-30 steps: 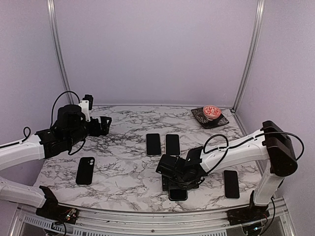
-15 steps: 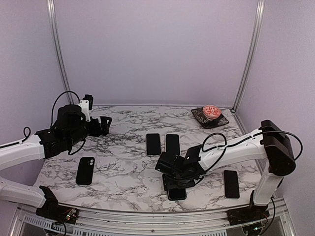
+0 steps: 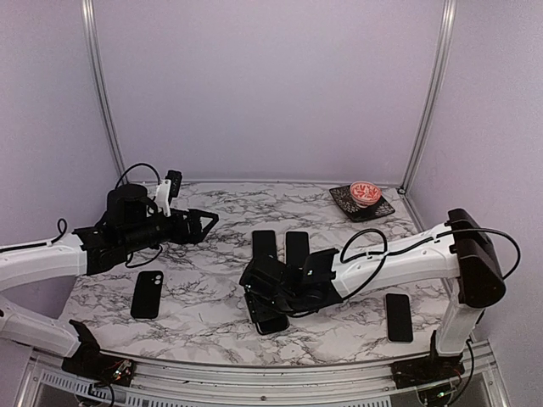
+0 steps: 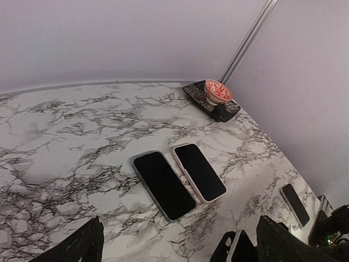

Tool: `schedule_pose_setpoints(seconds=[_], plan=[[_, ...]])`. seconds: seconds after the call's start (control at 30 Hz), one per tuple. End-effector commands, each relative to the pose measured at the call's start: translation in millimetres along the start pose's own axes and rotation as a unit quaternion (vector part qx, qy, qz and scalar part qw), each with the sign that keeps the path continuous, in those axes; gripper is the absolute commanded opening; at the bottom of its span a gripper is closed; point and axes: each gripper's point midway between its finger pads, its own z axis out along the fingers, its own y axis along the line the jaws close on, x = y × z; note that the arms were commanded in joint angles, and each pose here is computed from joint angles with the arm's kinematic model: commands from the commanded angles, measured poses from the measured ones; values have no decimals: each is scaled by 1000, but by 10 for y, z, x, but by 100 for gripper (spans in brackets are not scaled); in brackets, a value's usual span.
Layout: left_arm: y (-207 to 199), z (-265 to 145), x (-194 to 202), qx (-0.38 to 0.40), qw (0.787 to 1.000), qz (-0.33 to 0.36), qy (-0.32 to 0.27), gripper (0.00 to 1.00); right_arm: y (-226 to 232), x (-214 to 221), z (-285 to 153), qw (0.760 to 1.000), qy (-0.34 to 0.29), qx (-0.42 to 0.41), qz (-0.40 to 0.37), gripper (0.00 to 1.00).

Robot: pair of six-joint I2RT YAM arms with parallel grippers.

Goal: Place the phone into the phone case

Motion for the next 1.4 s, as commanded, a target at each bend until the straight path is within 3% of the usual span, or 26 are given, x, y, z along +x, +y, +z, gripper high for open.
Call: schedule_pose_setpoints(seconds=[0.0,0.17,0.4,0.53,0.67,0.73,0.97,1.17,1.2,1.23,1.27,1.37], plan=[[-415,-40,-15,115,993,-32,-6,99,438,-804,-515,986,-158,-44,-29,33],[-576,-65,5,154,987,-45,-1,99,594,-1204,-871,964,-255,-55,-43,32],[-730,-92,63,186,982,-42,6,99,719,-1365,-1018,952,-292,-62,-63,32],[-770,-105,63,194,980,-38,6,78,741,-1383,-1053,951,-295,-57,-71,33],[-775,-107,72,195,980,-41,8,75,667,-1440,-1164,949,-305,-45,-63,33],[-769,-101,79,194,980,-45,10,68,672,-1469,-1220,946,-313,-50,-63,33],[-825,-111,104,206,977,-43,16,22,706,-1481,-1229,944,-317,-54,-70,33],[-940,-106,171,233,971,-39,34,23,691,-1596,-1387,937,-339,-51,-71,32],[-942,-112,165,233,971,-37,33,29,685,-1605,-1410,936,-342,-50,-71,32],[-946,-121,149,234,971,-35,30,42,680,-1614,-1429,935,-344,-50,-71,32],[-954,-127,143,235,971,-33,29,47,674,-1625,-1453,934,-346,-50,-70,31],[-945,-127,145,233,972,-32,27,49,661,-1640,-1494,933,-351,-51,-68,31]])
